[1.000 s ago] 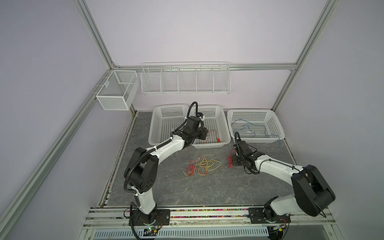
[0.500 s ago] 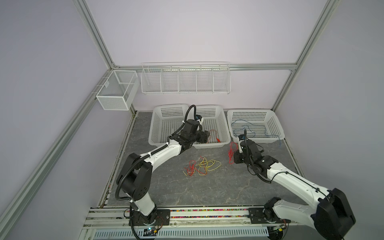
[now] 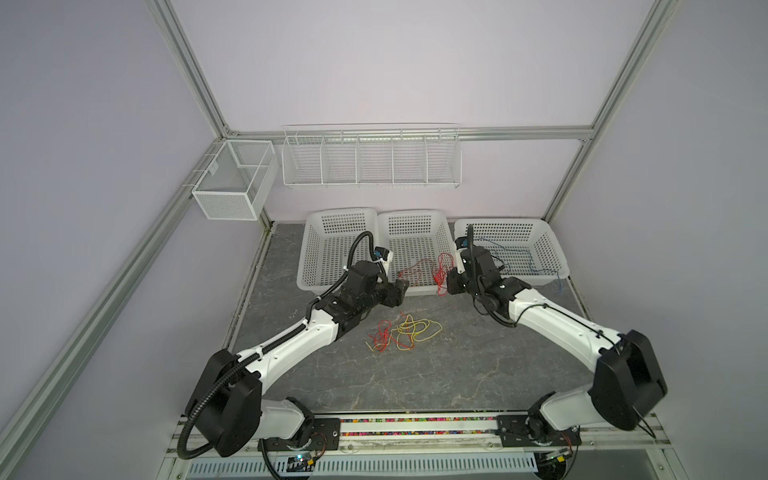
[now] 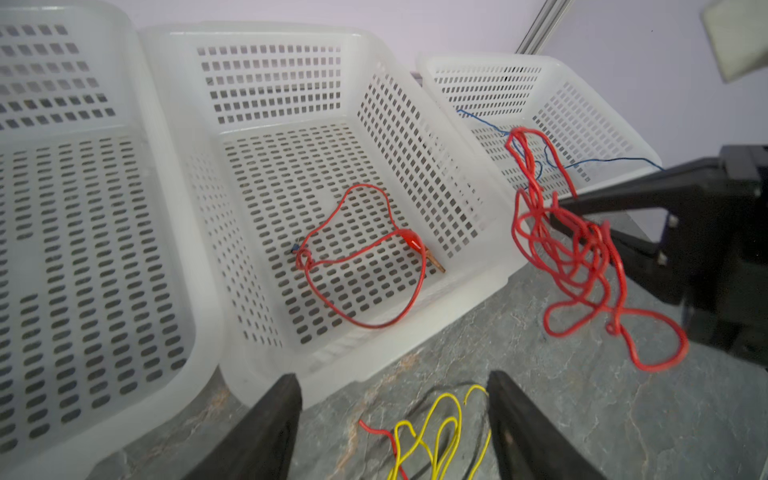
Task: Untangle the cables
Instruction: 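Lift the red wire bundle with the right gripper and drop it in the middle basket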
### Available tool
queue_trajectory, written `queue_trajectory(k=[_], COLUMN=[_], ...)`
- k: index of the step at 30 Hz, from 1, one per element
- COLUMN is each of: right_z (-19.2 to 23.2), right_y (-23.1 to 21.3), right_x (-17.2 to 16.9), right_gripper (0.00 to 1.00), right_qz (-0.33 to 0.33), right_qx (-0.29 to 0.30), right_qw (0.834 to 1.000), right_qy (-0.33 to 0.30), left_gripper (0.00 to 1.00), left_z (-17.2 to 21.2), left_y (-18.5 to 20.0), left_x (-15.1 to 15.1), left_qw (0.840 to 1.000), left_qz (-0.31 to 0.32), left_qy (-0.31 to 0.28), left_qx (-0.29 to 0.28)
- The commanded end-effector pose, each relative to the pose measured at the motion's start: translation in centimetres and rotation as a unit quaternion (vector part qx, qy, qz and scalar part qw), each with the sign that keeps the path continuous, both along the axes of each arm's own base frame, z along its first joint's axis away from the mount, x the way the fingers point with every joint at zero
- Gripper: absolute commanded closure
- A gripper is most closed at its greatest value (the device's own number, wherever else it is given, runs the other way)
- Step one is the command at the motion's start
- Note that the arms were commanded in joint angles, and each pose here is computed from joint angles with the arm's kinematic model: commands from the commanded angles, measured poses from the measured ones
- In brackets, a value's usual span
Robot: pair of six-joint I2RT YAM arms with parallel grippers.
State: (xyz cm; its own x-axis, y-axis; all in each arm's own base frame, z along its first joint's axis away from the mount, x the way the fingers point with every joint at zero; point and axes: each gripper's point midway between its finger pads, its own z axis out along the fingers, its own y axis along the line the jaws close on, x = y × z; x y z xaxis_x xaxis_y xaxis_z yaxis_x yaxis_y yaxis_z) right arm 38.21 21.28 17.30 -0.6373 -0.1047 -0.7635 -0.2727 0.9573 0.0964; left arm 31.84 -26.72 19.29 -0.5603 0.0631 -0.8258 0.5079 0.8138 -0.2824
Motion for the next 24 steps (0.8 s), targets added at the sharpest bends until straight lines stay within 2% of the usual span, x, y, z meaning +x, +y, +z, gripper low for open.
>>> queue_trajectory(k=[1, 7, 14, 24], right_z=[-0.5, -2.4, -4.0, -1.6], right_y=[1.5, 2.8, 3.6, 3.6], right_x=[1.5, 3.6, 4.0, 2.5], right_gripper=[0.94, 0.89, 0.84, 0.79], right_qz=[0.014, 0.011, 0.018, 0.042], right_qx=[-0.005, -0.014, -0.018, 0.0], right_qw=[1.0, 1.0, 0.999, 0.999], right_qy=[0.001, 0.023, 0.048, 0.03], left_gripper=[0.29, 0.29, 0.27, 0.27], left_z=[-0.2, -0.5, -1.9, -3.3], left_y=[1.6, 3.4, 3.4, 4.0], left_x=[-1.6, -3.5, -4.6, -4.8], left_qw=[1.0, 0.999, 0.998, 0.997], left_qz=[0.019, 0.028, 0.013, 0.026], left_qy=[0.016, 0.029, 0.061, 0.073], left_qx=[-0.004, -0.001, 0.01, 0.019])
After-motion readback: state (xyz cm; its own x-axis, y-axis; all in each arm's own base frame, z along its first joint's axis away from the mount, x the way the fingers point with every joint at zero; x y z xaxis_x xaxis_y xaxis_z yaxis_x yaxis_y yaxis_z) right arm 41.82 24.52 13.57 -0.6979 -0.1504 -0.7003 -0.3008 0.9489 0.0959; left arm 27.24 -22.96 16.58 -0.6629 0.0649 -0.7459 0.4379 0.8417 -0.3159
